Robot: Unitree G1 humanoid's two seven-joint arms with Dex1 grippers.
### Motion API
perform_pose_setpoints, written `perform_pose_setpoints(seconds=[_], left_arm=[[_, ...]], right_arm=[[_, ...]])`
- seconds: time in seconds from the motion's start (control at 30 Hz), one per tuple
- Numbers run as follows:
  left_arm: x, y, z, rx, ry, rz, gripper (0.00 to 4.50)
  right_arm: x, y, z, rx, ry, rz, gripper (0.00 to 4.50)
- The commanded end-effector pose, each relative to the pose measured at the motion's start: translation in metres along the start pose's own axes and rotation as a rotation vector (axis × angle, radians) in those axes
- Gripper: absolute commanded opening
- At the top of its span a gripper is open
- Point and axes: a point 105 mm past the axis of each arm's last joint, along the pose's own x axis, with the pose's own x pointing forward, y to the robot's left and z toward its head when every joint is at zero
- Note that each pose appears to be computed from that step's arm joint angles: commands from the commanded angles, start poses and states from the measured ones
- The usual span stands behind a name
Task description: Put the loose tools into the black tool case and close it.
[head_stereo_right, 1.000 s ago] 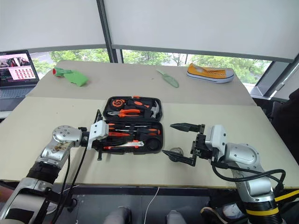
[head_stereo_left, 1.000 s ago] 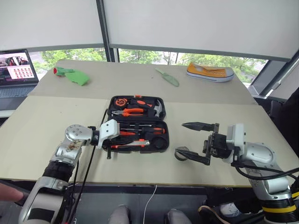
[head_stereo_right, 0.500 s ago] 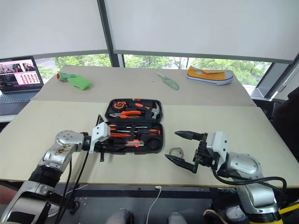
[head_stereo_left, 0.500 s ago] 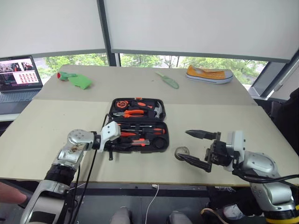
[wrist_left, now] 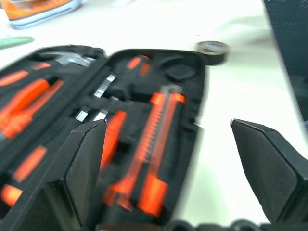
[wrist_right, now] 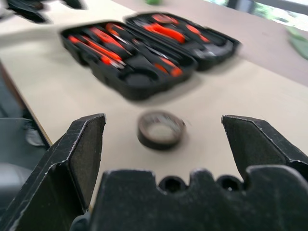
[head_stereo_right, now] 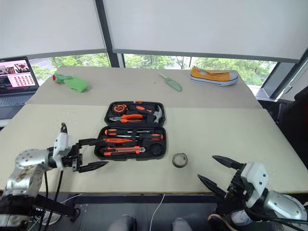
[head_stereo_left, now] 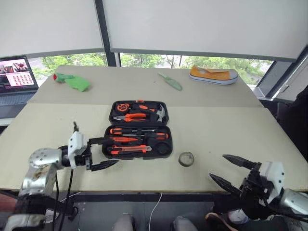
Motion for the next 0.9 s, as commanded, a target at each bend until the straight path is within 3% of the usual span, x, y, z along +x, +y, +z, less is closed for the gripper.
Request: perform_pose_setpoints(seconds=[0.03, 0.13, 0.3, 0.47, 0.73, 0.9], left_arm=[[-0.019, -0.009, 0.017, 0.010, -0.044, 0.033, 4.45], [-0.026, -0.012, 0.015, -0.010, -0.039, 0.078, 4.45], [-0.024, -0.017, 0.017, 0.000, -0.060, 0.078, 4.45], [-0.013, -0.025, 0.020, 0.001, -0.086, 0.020, 4.45], [-0.003, -0.029, 0.021, 0.015, -0.086, -0.009, 4.45], [-0.003, -0.032, 0.018, 0.014, -0.081, -0.002, 4.50]], right_arm=[[-0.015, -0.003, -0.003, -0.031, 0.006, -0.072, 4.50], [-0.013, 0.002, -0.003, -0.036, 0.011, -0.039, 4.50], [0.033, 0.006, 0.023, -0.077, 0.044, 0.146, 4.50], [0.070, 0.019, 0.020, -0.128, 0.270, 0.341, 4.50], [0.097, 0.023, 0.003, -0.162, 0.459, 0.435, 4.50], [0.110, 0.021, -0.009, -0.198, 0.514, 0.424, 3.05]])
